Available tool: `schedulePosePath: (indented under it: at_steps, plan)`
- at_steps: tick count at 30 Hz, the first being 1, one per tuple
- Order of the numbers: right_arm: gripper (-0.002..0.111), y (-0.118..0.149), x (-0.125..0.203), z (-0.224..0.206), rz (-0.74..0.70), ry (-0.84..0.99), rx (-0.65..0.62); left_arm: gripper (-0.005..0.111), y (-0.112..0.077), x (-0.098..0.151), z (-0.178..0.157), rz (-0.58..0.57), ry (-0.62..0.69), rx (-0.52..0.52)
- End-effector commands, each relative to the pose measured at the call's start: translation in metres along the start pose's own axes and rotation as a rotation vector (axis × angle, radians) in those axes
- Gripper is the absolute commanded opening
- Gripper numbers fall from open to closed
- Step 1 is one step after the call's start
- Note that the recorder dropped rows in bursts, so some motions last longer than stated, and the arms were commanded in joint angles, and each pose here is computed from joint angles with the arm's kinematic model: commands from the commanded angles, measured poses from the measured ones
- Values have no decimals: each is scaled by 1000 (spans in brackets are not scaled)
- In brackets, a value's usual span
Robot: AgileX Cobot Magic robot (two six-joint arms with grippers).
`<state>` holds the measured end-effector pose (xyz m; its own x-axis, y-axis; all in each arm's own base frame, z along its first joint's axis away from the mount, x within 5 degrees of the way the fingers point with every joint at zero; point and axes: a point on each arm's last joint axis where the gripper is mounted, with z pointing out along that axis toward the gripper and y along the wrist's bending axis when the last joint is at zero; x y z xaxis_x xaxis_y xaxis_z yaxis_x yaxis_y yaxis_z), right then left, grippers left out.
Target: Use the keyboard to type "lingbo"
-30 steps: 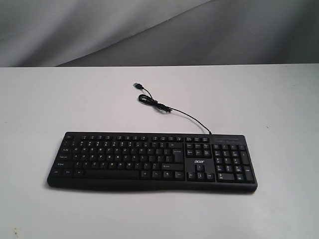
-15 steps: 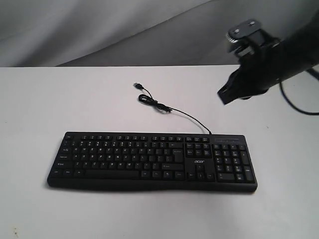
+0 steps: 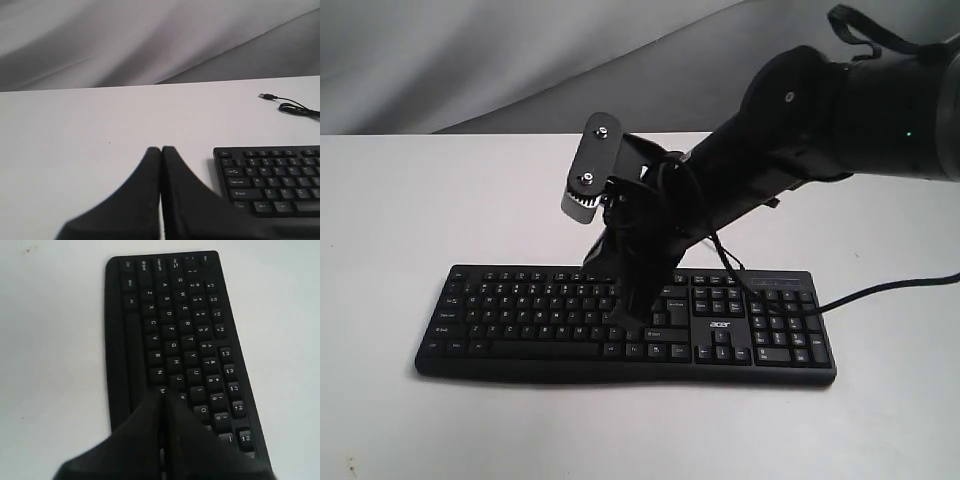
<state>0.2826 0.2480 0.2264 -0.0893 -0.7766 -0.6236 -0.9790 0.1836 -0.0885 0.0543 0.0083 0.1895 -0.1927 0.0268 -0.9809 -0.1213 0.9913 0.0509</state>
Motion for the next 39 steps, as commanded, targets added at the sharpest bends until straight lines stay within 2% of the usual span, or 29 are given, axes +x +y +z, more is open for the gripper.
schedulePosePath:
  at_steps: [1,11,39]
  plan:
    - [0,-3,5,14,32,14,-8,1,0,0,0,-2,-11,0]
    - [0,-13,28,57,76,70,19,1,0,0,0,-2,-11,0]
    - [0,-20,44,87,129,77,54,1,0,0,0,-2,-11,0]
